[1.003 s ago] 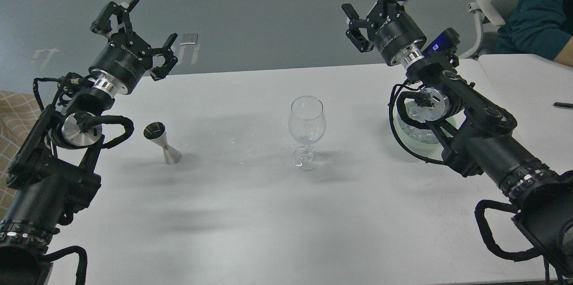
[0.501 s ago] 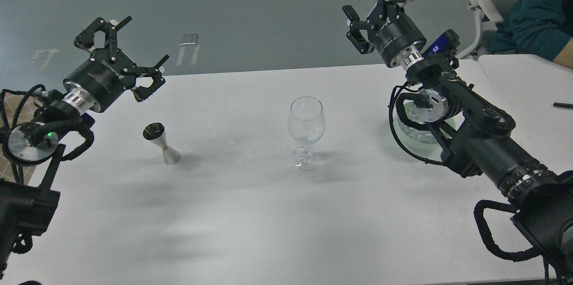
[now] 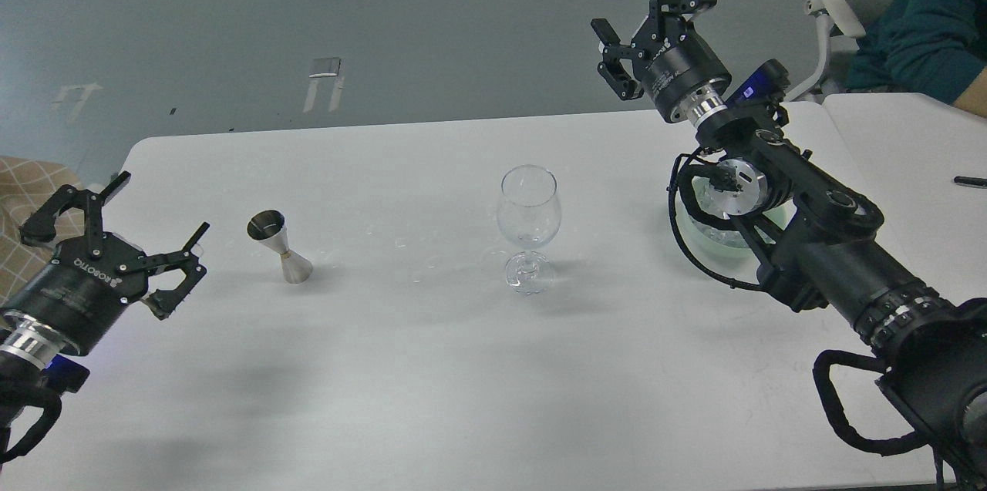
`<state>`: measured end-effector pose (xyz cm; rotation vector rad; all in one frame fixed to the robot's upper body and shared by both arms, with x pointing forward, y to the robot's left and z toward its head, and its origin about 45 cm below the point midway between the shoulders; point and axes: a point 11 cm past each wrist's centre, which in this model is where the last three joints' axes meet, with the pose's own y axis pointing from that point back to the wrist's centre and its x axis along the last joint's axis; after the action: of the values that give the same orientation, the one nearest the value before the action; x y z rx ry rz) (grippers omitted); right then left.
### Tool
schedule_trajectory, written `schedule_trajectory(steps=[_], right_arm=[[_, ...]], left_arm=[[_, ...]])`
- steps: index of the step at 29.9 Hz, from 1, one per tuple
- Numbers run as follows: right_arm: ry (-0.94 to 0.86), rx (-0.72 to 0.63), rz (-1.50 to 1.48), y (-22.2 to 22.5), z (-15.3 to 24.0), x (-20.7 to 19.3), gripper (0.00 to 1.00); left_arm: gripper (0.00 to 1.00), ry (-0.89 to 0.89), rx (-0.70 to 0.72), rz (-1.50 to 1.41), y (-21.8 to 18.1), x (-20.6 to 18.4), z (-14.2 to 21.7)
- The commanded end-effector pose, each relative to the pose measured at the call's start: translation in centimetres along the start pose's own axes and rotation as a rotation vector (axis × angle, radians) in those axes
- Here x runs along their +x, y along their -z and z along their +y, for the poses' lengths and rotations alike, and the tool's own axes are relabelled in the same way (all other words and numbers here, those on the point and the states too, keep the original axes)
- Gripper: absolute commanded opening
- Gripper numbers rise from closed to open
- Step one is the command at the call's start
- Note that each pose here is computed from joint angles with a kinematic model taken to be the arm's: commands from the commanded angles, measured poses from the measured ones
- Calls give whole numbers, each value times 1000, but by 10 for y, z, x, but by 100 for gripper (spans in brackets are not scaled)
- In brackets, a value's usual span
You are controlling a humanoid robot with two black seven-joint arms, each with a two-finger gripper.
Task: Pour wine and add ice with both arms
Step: 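Move the left gripper down toward the silver jigger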
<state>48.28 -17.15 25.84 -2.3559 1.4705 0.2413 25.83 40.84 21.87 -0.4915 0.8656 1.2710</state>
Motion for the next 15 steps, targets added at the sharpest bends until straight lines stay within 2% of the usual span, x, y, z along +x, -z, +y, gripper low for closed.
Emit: schedule_trajectory(steps=[1, 8, 15], right_arm=[[-5, -7, -4, -4, 1, -1, 100], [-21, -18, 0, -7, 2, 4, 100], [-18, -35, 15, -11, 3, 4, 100]], left_arm=[[96, -30, 0, 80, 22, 15, -1], [96, -97, -10, 233, 61, 47, -6], [97, -134, -19, 295, 75, 63, -10]])
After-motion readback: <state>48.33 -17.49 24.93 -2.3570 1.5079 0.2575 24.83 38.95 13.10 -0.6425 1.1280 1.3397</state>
